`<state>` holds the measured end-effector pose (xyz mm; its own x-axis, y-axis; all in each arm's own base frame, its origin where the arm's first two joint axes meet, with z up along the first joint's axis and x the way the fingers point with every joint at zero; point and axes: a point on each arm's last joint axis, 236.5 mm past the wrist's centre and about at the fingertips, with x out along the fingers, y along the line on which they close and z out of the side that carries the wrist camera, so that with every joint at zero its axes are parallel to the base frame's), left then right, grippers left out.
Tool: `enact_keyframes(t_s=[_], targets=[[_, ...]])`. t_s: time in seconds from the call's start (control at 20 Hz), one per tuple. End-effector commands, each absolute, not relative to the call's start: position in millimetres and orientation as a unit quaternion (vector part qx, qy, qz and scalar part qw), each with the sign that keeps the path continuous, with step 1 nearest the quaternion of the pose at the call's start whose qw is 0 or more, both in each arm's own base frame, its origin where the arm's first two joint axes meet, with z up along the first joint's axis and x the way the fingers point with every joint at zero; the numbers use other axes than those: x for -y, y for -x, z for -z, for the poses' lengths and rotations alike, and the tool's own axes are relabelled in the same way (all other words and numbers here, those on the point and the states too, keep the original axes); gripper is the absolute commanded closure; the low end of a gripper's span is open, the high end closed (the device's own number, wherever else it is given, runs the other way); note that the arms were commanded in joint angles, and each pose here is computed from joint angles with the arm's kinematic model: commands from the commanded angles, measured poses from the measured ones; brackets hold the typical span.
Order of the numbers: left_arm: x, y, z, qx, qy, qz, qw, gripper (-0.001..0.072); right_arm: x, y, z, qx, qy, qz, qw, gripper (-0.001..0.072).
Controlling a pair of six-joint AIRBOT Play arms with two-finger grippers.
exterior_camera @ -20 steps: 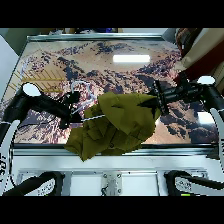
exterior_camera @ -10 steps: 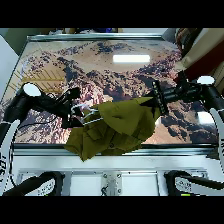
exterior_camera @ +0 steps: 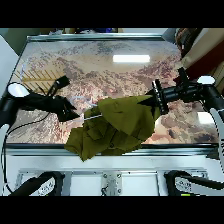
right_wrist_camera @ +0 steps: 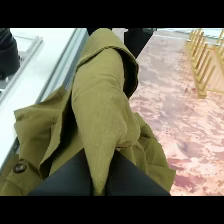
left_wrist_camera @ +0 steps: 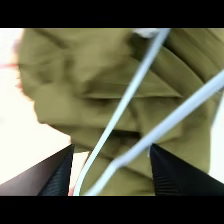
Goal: Fold the clothes and pants, and hang the long-sleeved shirts on hangers.
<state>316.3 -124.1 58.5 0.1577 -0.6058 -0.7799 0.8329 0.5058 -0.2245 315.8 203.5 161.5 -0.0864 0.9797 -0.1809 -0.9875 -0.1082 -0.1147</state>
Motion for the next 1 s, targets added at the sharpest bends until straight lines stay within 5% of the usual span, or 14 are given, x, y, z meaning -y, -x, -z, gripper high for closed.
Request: enact_keyframes(t_s=[0.0,0.35,0.45,0.95], targets=[[81.1,-341.7,-96.5,-0.415,-0.074,0.358,0.833,0.0228,-206.0,-317.0,-184.1,-0.016,0.054,-0.732,0.679,0.0698],[8.9,-333.2,-167.0,-0.366,0.073,0.162,0.913,0.0226,-209.3,-313.3,-228.7,-0.023,0.038,-0.694,0.718,0.0699],[13.0,-319.9,-168.8,-0.378,0.089,0.161,0.907,0.0125,-209.1,-316.4,-240.0,-0.026,0.038,-0.673,0.738,0.0699],[57.0,-304.5,-103.2,-0.47,0.108,0.144,0.864,0.0127,-196.4,-350.6,-288.3,-0.006,0.016,-0.558,0.83,0.0699]])
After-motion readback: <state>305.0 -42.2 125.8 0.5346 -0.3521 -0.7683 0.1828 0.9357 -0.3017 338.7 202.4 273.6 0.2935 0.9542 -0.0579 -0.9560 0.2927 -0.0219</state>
